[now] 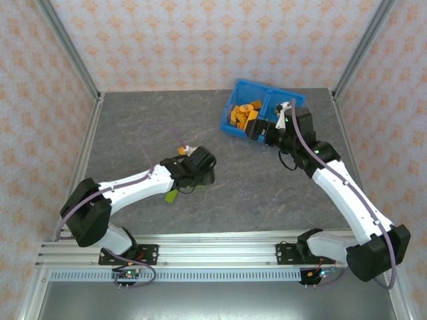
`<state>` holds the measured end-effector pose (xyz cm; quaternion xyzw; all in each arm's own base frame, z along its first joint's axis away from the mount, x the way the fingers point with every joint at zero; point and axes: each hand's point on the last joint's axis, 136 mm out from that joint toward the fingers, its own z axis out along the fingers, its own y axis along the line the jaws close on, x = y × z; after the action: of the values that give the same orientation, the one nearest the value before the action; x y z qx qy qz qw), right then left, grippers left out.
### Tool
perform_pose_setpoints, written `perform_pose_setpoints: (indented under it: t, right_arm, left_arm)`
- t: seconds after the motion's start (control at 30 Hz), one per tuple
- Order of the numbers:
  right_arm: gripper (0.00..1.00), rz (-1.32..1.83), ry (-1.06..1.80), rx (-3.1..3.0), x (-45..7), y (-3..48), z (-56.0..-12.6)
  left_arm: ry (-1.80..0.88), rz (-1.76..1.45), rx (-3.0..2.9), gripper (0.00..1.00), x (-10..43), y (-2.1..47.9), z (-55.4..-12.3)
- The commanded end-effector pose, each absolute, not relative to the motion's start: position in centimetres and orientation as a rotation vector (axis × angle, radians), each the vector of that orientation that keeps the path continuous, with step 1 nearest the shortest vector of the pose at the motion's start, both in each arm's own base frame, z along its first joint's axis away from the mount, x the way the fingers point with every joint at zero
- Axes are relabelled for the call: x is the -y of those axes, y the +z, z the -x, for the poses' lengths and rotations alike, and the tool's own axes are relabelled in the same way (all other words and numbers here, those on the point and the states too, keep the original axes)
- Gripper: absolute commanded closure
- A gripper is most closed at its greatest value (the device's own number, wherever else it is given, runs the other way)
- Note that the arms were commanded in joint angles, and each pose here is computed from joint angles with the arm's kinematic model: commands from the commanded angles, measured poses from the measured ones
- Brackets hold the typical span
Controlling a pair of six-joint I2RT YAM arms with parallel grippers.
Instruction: Sort the legos into containers by color
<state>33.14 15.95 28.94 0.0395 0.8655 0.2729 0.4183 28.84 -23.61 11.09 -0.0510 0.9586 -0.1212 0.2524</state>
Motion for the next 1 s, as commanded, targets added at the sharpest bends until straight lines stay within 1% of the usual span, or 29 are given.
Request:
perform_pose_setpoints:
  t: [0.0, 0.03, 0.1, 0.13, 0.17, 0.2, 0.23, 0.27, 0.37, 0.47, 0.7, 0.83, 0.9, 0.97]
  right_arm:
    - [0.01, -0.165, 0.640, -2.104, -14.5, 30.5, -33.1]
    - [0.01, -0.167, 0.633, -2.109, -14.4, 30.5, -32.9]
    - [0.01, -0.164, 0.625, -2.130, -14.3, 30.4, -32.6]
    - [0.01, -0.161, 0.626, -2.137, -14.3, 30.3, -32.4]
    - [0.01, -0.156, 0.632, -2.140, -14.3, 30.3, -32.2]
    - [0.01, -0.159, 0.636, -2.144, -14.3, 30.0, -32.1]
    - [0.01, -0.163, 0.641, -2.145, -14.3, 29.8, -32.0]
    - [0.01, -0.168, 0.645, -2.148, -14.3, 29.5, -32.0]
    - [0.01, -0.170, 0.659, -2.150, -14.5, 29.1, -32.0]
    - [0.01, -0.156, 0.658, -2.158, -14.7, 29.0, -32.1]
    - [0.01, -0.137, 0.652, -2.158, -14.8, 29.5, -32.2]
    - [0.01, -0.145, 0.648, -2.162, -14.7, 29.4, -32.2]
    - [0.00, -0.147, 0.648, -2.167, -14.7, 29.3, -32.2]
    - [0.00, -0.145, 0.647, -2.170, -14.7, 29.3, -32.1]
  left_arm:
    - [-0.280, 0.059, -2.531, 0.45, 24.2, 13.9, -30.8]
    - [-0.250, 0.038, -2.540, 0.44, 24.4, 13.8, -31.2]
    - [-0.133, 0.066, -2.579, 0.37, 23.5, 13.0, -31.3]
    - [-0.083, 0.095, -2.589, 0.30, 22.8, 12.6, -31.2]
    - [-0.050, 0.118, -2.595, 0.21, 22.2, 12.2, -30.9]
    - [-0.028, 0.150, -2.596, 0.14, 21.4, 11.6, -30.5]
    - [-0.011, 0.171, -2.598, 0.03, 20.8, 10.9, -30.1]
    - [-0.001, 0.178, -2.607, 0.00, 20.3, 10.3, -29.6]
    - [0.033, 0.169, -2.658, 0.00, 19.6, 8.4, -28.5]
    - [0.007, 0.176, -2.702, 0.00, 20.1, 6.4, -28.0]
    - [0.044, 0.215, -2.707, 0.01, 20.2, 3.5, -28.8]
    - [0.045, 0.219, -2.724, 0.11, 20.3, 2.2, -28.9]
    - [0.042, 0.227, -2.733, 0.21, 20.3, 1.8, -28.8]
    - [0.032, 0.238, -2.735, 0.33, 20.3, 1.8, -28.7]
